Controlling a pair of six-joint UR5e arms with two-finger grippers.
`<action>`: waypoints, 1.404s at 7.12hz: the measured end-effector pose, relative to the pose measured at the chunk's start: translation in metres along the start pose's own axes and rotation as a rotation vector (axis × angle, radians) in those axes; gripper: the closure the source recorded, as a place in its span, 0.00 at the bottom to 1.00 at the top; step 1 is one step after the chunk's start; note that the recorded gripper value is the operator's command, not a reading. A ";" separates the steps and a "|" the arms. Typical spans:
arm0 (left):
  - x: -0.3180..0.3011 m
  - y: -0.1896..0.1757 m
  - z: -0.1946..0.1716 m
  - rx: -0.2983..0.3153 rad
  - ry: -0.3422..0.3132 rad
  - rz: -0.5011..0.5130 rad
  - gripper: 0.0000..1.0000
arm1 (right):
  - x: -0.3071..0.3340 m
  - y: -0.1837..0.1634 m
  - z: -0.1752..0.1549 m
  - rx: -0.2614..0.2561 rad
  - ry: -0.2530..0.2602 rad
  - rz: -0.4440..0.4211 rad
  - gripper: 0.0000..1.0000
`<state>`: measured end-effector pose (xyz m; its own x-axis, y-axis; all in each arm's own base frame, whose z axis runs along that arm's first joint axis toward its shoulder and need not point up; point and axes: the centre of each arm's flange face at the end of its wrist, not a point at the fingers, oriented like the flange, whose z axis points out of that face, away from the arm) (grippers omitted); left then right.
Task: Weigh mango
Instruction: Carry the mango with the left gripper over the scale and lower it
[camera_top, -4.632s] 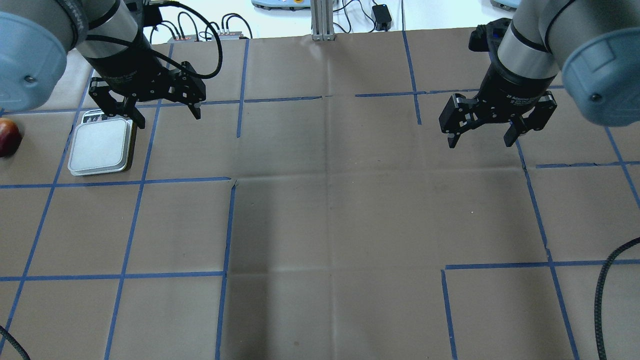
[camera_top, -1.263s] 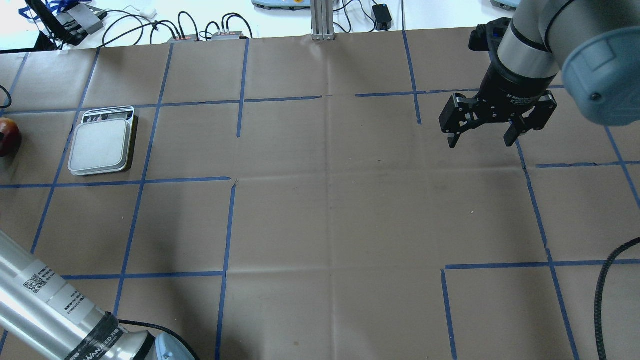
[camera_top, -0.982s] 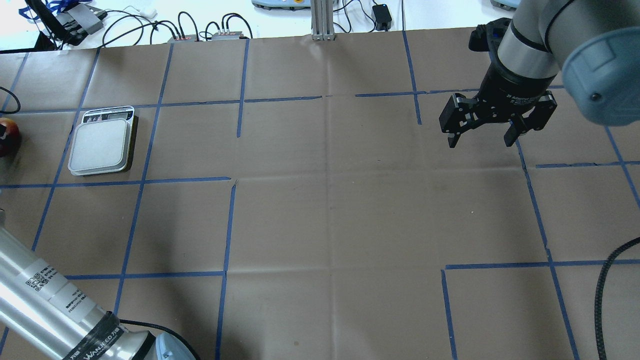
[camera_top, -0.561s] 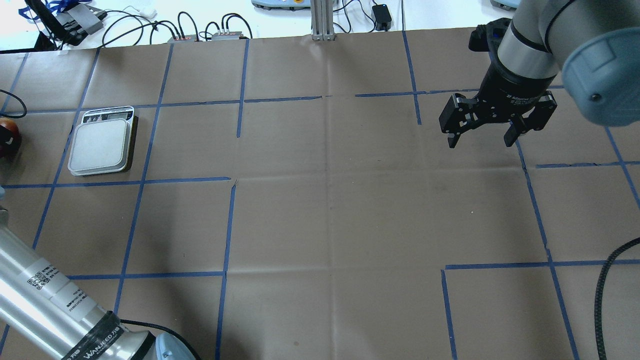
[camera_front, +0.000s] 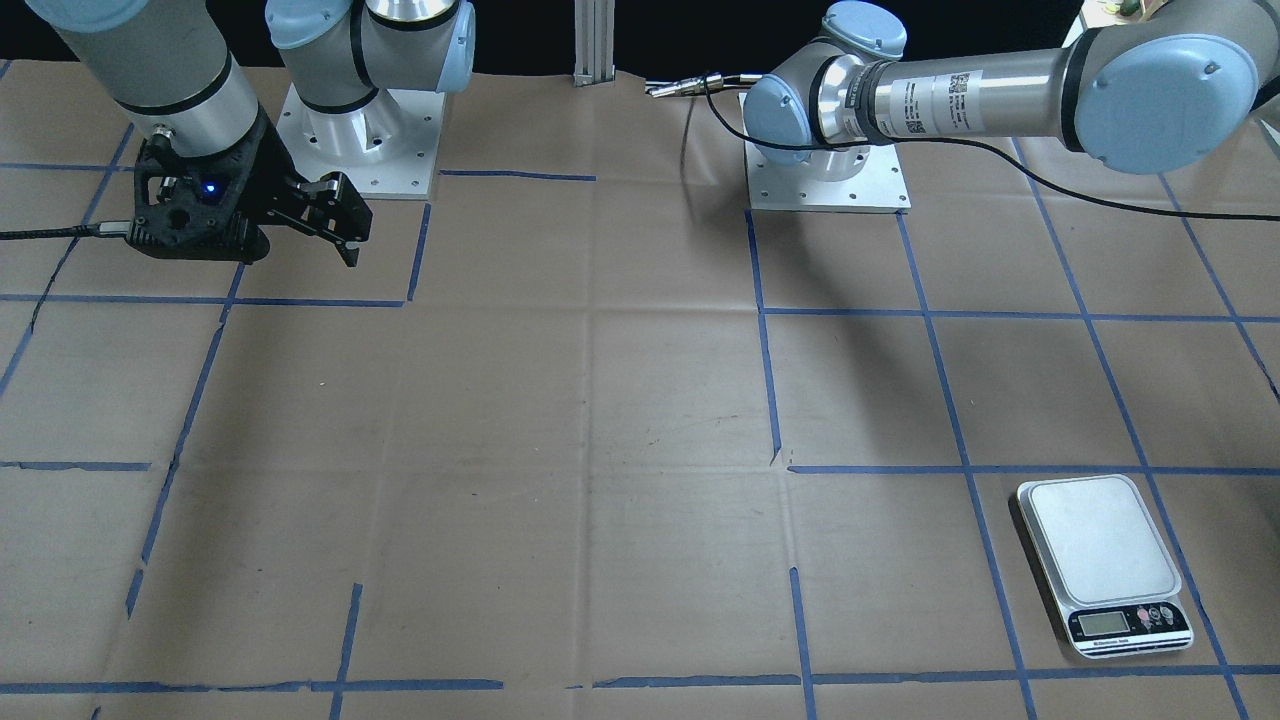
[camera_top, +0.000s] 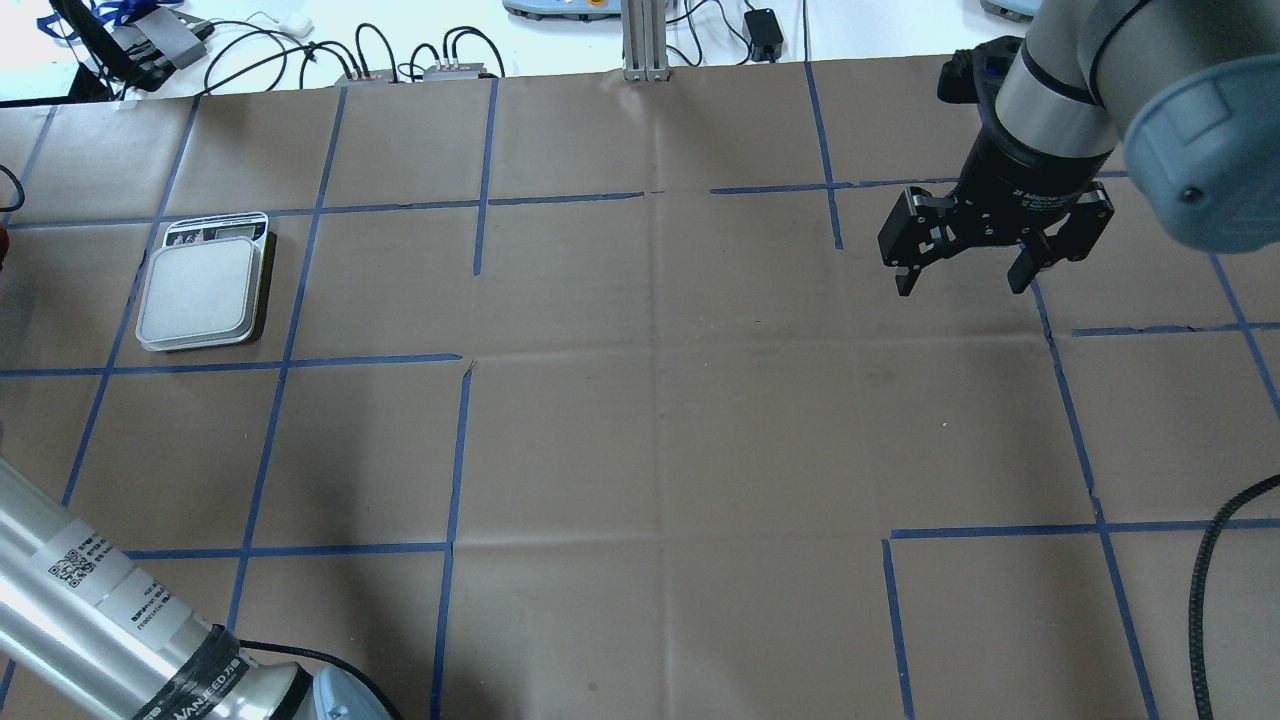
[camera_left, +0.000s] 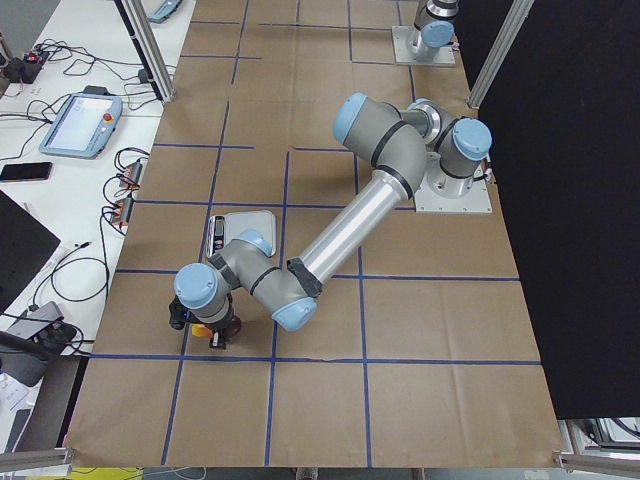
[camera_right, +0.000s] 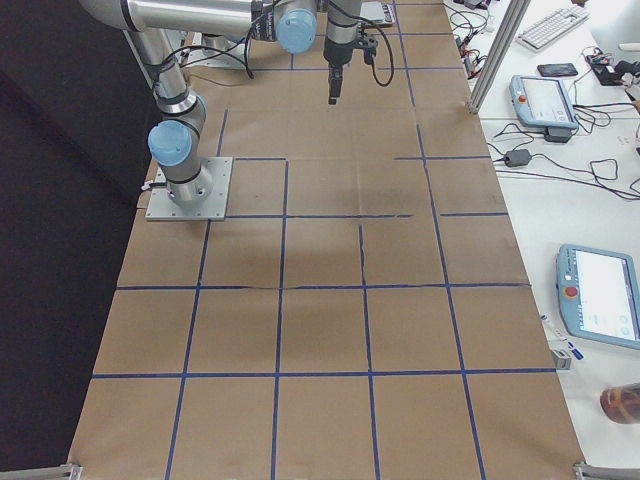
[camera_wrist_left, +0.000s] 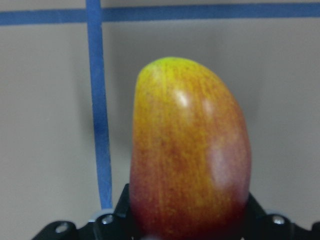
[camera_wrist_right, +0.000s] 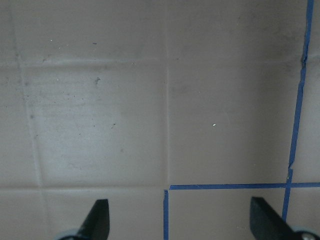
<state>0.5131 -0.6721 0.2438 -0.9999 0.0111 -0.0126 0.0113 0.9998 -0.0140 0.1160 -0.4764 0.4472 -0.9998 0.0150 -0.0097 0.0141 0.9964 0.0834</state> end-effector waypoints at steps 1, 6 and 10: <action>0.013 0.002 -0.020 -0.014 0.016 -0.007 0.45 | 0.000 0.000 0.000 0.000 0.000 0.000 0.00; 0.229 0.008 -0.045 -0.134 0.086 -0.155 0.45 | 0.000 0.000 0.000 0.000 0.000 0.000 0.00; 0.284 0.019 0.020 -0.122 0.061 -0.161 0.00 | 0.000 0.000 0.000 0.000 0.000 0.000 0.00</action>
<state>0.2298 -0.6502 0.2203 -0.9876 -0.1514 0.0411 -0.1462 0.9831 0.1098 0.1160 -0.4763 0.4472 -0.9998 0.0149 -0.0097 0.0140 0.9964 0.0834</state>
